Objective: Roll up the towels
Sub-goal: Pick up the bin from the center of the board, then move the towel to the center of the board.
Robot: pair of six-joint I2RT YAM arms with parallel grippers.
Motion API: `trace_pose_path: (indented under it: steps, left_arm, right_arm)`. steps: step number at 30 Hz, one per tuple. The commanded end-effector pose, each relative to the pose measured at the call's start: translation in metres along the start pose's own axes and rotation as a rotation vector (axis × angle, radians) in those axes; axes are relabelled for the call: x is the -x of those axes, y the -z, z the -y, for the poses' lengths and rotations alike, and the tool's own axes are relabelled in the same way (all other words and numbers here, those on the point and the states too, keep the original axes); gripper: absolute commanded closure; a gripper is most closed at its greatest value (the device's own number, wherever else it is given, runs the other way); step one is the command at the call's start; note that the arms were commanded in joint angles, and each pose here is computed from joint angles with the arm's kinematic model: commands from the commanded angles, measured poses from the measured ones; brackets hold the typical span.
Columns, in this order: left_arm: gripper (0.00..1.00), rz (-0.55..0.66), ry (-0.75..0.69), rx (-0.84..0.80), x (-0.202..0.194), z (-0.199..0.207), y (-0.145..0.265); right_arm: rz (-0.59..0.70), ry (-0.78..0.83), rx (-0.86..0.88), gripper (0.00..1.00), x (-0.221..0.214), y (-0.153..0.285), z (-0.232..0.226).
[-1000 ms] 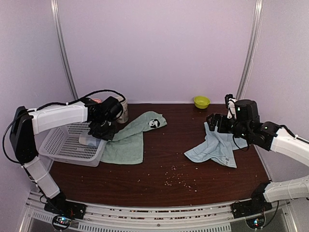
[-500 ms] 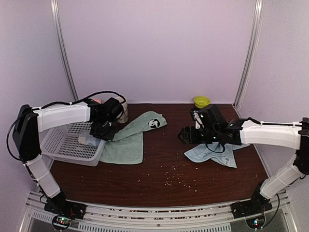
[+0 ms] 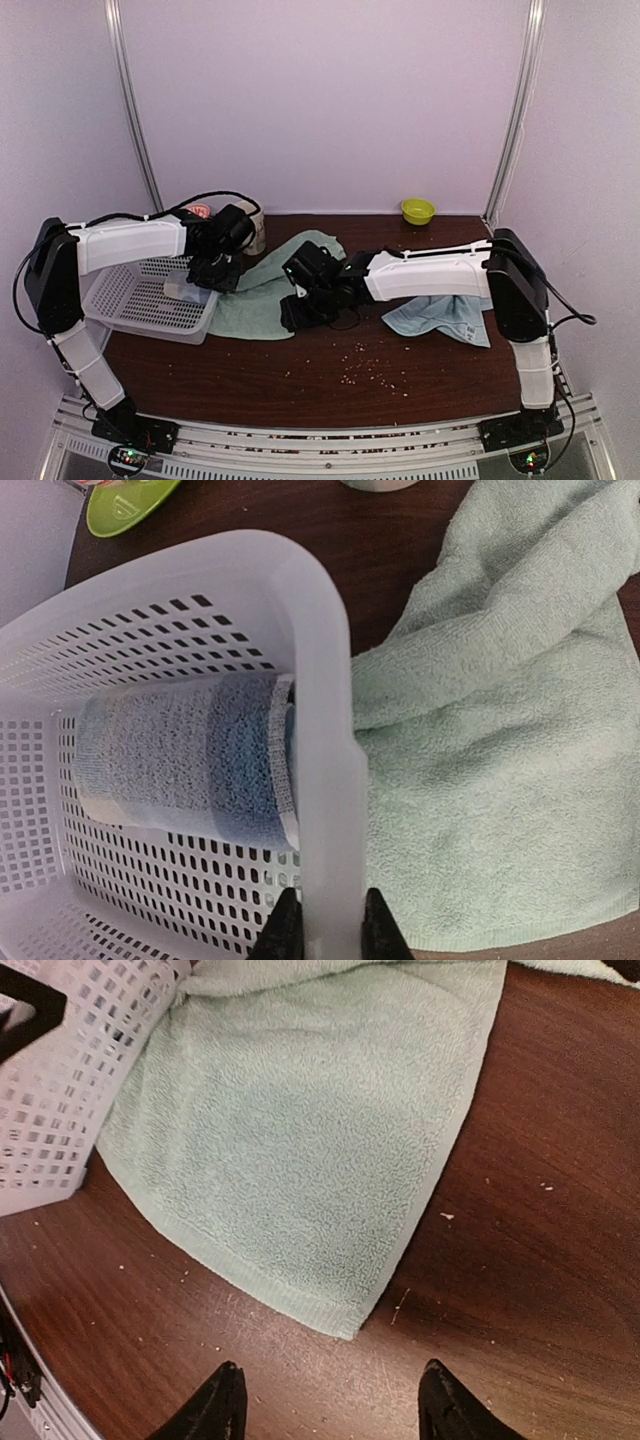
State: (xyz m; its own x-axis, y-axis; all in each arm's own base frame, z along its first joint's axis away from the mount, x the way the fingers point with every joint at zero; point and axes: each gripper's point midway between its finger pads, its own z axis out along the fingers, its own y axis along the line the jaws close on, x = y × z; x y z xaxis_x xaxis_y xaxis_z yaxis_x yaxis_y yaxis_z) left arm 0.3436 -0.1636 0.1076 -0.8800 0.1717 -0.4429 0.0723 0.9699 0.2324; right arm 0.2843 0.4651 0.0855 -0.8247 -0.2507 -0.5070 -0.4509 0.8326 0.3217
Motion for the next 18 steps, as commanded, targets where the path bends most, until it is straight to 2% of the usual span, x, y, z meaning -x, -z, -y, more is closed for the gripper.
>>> trace_pose_path:
  steps: [1, 7, 12, 15, 18]
  left_arm:
    - [1.0, 0.061, 0.026, -0.056, 0.013, 0.005, 0.007]
    - [1.0, 0.081, 0.036, -0.064, 0.014, 0.003, 0.012]
    - [1.0, 0.077, 0.039, -0.072, 0.012, 0.004, 0.011]
    - [1.0, 0.084, 0.044, -0.075, 0.012, 0.003, 0.013]
    - [1.0, 0.089, 0.048, -0.076, 0.013, 0.003, 0.014]
  right_arm:
    - [-0.055, 0.027, -0.123, 0.42, -0.01, -0.012, 0.007]
    - [-0.103, 0.131, -0.264, 0.44, -0.012, -0.041, 0.016]
    - [-0.142, 0.2, -0.312, 0.51, -0.011, -0.05, 0.016]
    - [-0.173, 0.248, -0.348, 0.58, -0.016, -0.054, 0.022]
    - [-0.223, 0.286, -0.382, 0.71, -0.026, -0.054, 0.032]
